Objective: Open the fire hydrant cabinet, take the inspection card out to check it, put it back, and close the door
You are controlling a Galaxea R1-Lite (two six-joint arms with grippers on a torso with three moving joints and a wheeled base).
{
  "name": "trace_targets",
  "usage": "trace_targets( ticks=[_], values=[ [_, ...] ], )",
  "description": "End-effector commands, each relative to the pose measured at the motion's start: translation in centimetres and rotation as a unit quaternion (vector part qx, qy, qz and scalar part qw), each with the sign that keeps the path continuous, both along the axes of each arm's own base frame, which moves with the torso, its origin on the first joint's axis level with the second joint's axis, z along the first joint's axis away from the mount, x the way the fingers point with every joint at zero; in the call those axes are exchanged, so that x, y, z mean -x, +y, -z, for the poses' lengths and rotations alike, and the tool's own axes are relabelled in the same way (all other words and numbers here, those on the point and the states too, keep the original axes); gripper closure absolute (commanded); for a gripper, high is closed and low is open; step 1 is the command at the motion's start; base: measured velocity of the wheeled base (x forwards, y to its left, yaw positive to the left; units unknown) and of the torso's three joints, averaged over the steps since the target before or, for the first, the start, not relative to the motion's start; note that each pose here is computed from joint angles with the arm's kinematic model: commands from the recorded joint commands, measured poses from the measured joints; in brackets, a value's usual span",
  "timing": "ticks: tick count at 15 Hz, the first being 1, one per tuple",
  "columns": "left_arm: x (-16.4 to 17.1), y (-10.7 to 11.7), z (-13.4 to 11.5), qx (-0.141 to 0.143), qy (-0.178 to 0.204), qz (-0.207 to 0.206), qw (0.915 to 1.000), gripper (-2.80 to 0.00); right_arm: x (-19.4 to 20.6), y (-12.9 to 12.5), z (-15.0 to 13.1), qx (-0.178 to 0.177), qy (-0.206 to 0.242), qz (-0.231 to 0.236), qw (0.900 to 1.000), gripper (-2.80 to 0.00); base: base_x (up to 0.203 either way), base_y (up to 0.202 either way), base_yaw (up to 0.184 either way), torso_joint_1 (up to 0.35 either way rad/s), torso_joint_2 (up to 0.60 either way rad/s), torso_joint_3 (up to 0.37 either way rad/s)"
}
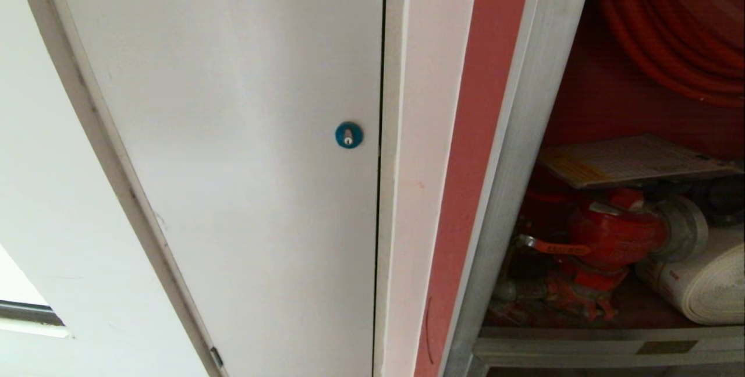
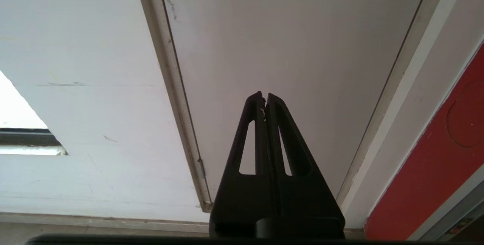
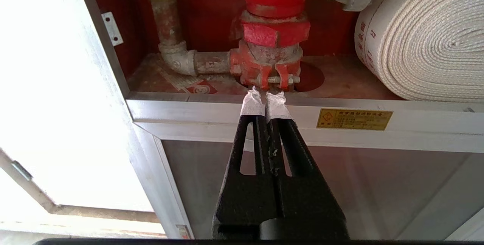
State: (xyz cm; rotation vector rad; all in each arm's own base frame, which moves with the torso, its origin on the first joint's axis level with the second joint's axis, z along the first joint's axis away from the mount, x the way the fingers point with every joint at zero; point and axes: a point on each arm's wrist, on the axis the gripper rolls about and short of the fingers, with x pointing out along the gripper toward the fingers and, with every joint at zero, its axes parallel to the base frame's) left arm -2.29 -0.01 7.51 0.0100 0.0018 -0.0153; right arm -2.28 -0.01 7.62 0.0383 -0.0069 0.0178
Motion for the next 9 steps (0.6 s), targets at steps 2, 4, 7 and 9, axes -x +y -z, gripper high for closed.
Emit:
trace_targets(
  ticks=[2,4,7,9],
  values=[
    [-0.01,0.00,0.00,0.000,0.000,0.000,1.0000,0.00,-0.02,0.00,0.08,0.000,0.001,0.000,1.000,0.00,0.000,0.000,0.000,0.000,0.00,0.000],
    [-0.01,0.00,0.00,0.000,0.000,0.000,1.0000,0.00,-0.02,0.00,0.08,0.000,0.001,0.000,1.000,0.00,0.000,0.000,0.000,0.000,0.00,0.000],
    [-0.01,0.00,0.00,0.000,0.001,0.000,1.0000,0.00,-0.02,0.00,0.08,0.000,0.001,0.000,1.000,0.00,0.000,0.000,0.000,0.000,0.00,0.000],
    [0.00,0.00,0.00,0.000,0.000,0.000,1.0000,0.00,-0.02,0.00,0.08,0.000,0.001,0.000,1.000,0.00,0.000,0.000,0.000,0.000,0.00,0.000]
  ],
)
